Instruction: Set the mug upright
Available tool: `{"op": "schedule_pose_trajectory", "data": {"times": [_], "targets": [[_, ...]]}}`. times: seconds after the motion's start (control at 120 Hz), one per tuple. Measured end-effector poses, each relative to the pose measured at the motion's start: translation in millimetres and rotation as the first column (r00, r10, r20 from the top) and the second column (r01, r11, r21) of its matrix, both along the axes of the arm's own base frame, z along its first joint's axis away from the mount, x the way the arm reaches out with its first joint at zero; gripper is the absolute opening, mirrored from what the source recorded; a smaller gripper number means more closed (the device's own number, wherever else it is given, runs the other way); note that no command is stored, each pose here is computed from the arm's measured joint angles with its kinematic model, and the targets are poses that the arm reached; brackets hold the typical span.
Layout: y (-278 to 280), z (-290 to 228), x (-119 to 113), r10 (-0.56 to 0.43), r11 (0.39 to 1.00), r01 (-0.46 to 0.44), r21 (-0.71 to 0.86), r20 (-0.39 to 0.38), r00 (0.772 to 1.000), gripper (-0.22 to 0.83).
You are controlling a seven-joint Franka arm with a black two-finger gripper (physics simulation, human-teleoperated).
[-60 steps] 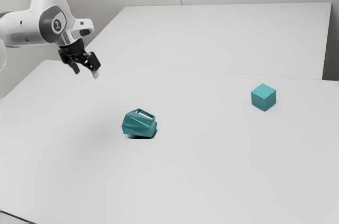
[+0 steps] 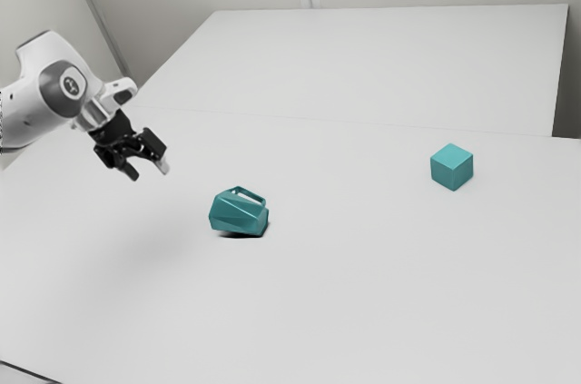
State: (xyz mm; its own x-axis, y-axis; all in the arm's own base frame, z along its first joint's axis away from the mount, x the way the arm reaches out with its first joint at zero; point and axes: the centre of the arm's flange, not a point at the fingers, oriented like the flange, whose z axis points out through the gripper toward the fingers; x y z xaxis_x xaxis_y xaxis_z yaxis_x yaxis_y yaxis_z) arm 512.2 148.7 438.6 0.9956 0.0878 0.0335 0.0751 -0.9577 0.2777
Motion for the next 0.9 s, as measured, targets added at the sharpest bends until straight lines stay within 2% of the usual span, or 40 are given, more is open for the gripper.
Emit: {"op": "schedule_pose_trajectory", "data": {"times": [0.242,0.542,0.9], "targets": [[-14,-40,10,0.001,0.993,-0.004,-0.115,-0.021,1.000,0.62],[-28,-90,5,0.010,0.962,-0.021,-0.272,-0.042,0.999,0.62],[-37,-118,18,-0.022,0.936,0.022,-0.352,0.004,1.000,0.62]]}}
